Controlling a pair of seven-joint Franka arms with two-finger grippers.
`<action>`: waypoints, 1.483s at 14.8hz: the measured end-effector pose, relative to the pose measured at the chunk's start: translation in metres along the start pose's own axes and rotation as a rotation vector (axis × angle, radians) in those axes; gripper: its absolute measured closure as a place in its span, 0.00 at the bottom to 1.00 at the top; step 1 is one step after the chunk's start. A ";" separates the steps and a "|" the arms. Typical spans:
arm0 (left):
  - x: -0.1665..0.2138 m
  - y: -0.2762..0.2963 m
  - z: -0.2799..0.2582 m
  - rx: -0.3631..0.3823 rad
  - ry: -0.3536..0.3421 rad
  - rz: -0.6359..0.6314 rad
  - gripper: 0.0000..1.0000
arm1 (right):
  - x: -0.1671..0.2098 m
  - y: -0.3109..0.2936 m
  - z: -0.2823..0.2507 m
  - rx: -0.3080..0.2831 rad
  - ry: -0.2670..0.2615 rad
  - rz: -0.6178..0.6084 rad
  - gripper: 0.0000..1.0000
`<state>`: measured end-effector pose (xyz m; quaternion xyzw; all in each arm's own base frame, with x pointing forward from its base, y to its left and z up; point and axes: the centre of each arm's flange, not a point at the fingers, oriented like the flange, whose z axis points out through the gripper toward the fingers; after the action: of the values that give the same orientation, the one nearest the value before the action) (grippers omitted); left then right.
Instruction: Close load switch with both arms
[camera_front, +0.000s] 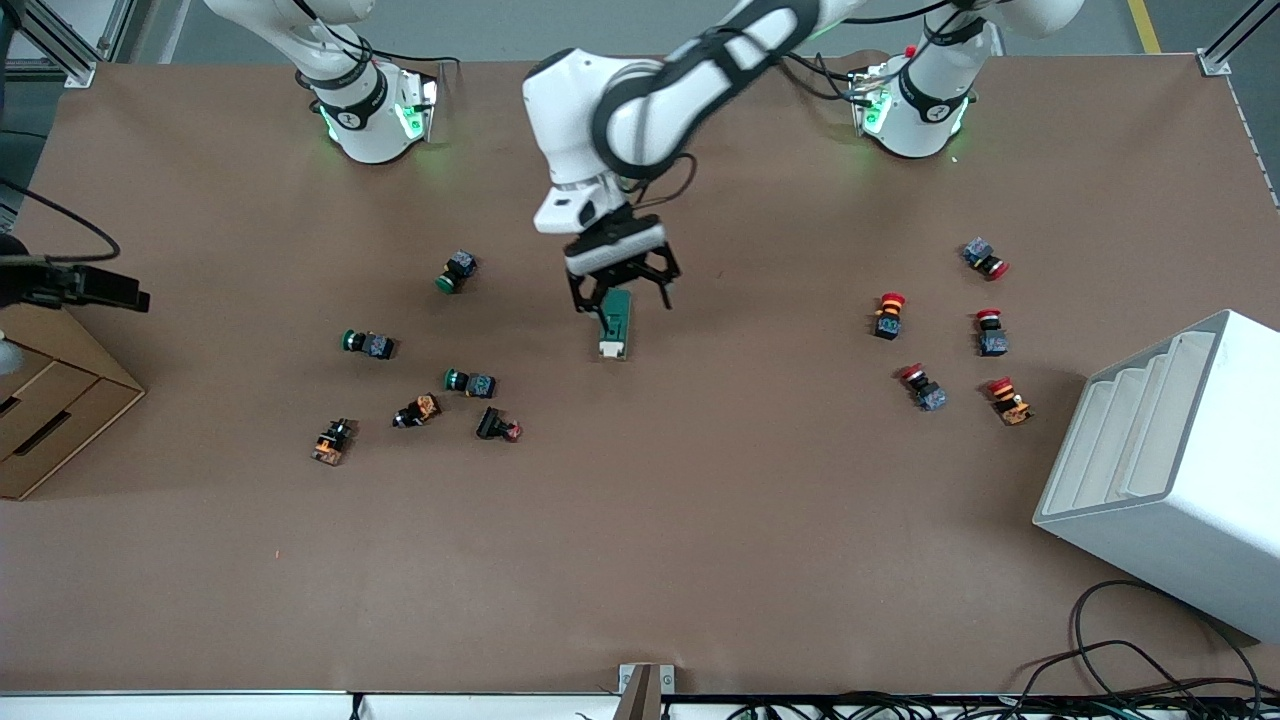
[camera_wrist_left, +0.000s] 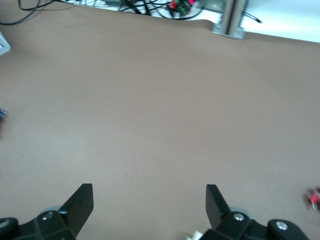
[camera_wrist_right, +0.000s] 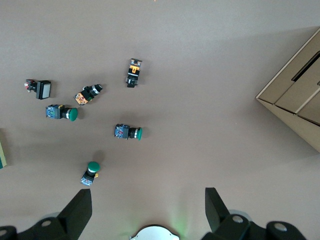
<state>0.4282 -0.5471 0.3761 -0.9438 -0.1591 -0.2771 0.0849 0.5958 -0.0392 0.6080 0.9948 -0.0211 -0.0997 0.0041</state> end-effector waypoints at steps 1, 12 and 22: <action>0.039 -0.017 -0.007 0.010 -0.042 -0.006 0.00 | -0.004 -0.003 -0.004 0.000 0.004 -0.006 0.00; 0.319 -0.255 0.007 0.074 -0.440 0.141 0.00 | -0.064 -0.028 -0.031 -0.003 0.054 -0.033 0.00; 0.353 -0.448 -0.036 -0.150 -0.549 0.259 0.00 | -0.087 -0.025 -0.044 0.000 0.109 -0.027 0.00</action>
<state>0.5354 -0.0477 0.6330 -0.9994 -0.0338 -0.0096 0.0033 0.5202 -0.0107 0.6685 0.9989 -0.0074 -0.0456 0.0039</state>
